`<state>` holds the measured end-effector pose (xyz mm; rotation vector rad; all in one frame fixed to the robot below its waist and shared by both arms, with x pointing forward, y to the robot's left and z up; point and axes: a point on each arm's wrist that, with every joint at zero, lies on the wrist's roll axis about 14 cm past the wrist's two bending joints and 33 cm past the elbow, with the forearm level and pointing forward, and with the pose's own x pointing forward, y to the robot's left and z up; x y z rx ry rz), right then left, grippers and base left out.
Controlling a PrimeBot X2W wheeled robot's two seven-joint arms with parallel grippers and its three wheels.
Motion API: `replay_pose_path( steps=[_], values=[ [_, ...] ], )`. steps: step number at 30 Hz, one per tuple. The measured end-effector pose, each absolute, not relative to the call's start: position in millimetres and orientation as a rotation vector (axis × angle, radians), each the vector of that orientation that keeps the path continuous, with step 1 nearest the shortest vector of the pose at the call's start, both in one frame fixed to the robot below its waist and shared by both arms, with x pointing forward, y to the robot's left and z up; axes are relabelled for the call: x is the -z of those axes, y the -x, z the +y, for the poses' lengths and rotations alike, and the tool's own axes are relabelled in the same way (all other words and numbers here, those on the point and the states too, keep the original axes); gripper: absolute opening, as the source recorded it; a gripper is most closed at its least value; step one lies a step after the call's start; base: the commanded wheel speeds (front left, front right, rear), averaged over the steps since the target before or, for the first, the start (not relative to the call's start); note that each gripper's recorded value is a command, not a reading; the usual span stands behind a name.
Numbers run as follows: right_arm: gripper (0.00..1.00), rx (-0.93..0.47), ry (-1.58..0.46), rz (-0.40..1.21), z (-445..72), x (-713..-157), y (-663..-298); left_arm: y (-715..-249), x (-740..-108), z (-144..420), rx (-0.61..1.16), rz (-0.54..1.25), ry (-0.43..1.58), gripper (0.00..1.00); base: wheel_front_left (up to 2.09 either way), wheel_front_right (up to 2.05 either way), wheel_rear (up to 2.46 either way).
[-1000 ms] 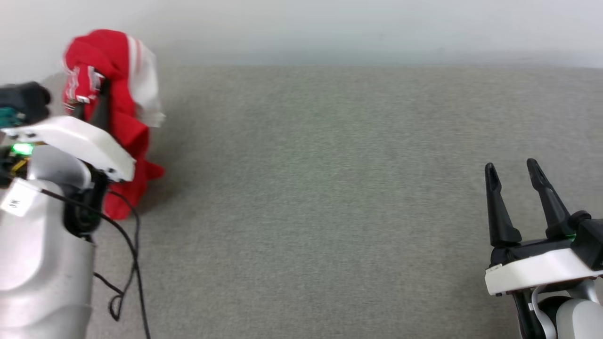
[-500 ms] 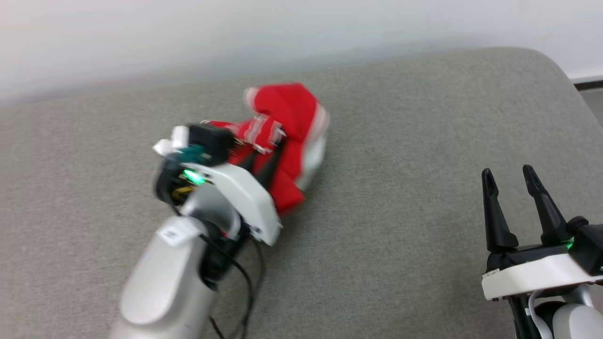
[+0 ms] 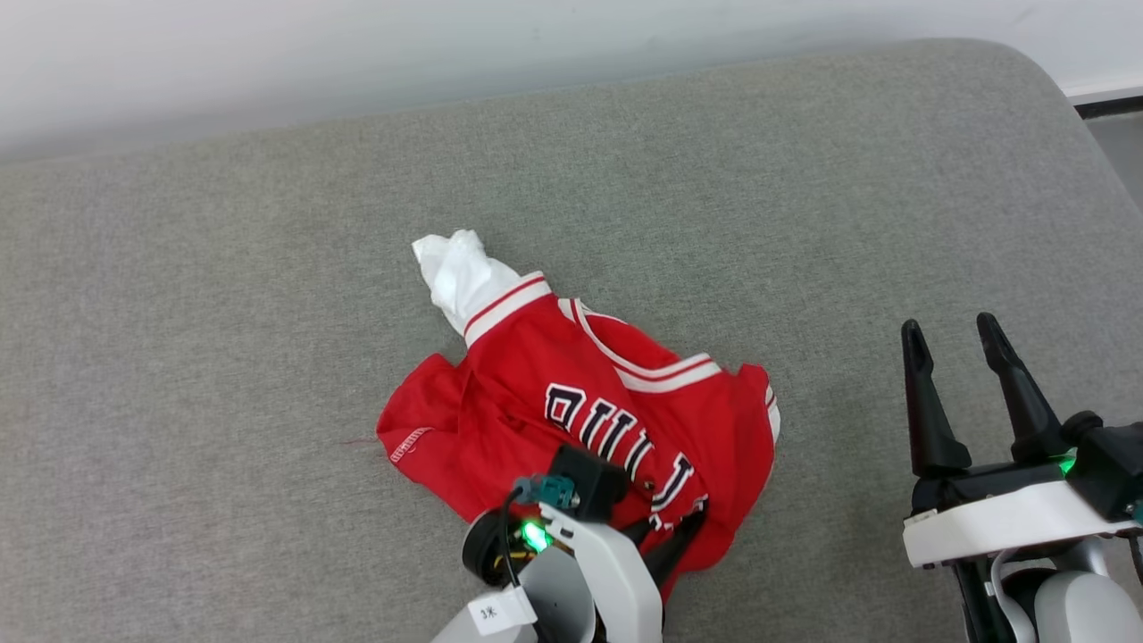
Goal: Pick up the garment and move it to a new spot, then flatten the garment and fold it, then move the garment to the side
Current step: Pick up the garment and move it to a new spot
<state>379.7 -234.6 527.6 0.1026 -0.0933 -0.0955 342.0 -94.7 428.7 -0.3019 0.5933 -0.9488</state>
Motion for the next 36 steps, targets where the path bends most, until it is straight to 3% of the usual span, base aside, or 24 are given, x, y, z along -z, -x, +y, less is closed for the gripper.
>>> replay_pose_path(
  steps=[3, 4, 5, 6, 14, 22, 29, 36],
  values=[
    [1.00, 0.096, -0.104, -0.096, -235, -527, -383, -334, -422, -94, 0.946, 0.615, 0.310, 0.00, 0.00, 0.00, 0.00],
    [1.00, 0.092, -0.105, -0.099, -234, -528, -383, -334, -424, -94, 0.942, 0.605, 0.312, 0.18, 0.00, 0.00, 0.00],
    [1.00, 0.088, -0.107, -0.098, -232, -527, -384, -333, -426, -94, 0.940, 0.591, 0.314, 0.80, 0.00, 0.00, 0.00],
    [1.00, 0.084, -0.107, -0.099, -231, -528, -383, -333, -429, -94, 0.940, 0.570, 0.305, 1.00, 0.00, 0.00, 0.00],
    [1.00, 0.040, -0.089, -0.117, -217, -539, -379, -349, -501, -85, 0.913, 0.211, 0.283, 1.00, 0.00, 0.00, 0.00],
    [1.00, -0.015, -0.085, -0.131, -200, -553, -368, -369, -557, -28, 0.688, -0.062, 0.270, 1.00, 0.00, 0.00, 0.00],
    [1.00, -0.072, -0.092, -0.136, -181, -559, -365, -389, -571, 69, 0.372, -0.181, 0.205, 1.00, 0.00, 0.00, 0.00],
    [1.00, -0.074, -0.098, -0.126, -181, -557, -358, -383, -550, 140, 0.182, -0.143, 0.125, 1.00, 0.00, 0.00, 0.00]
  ],
)
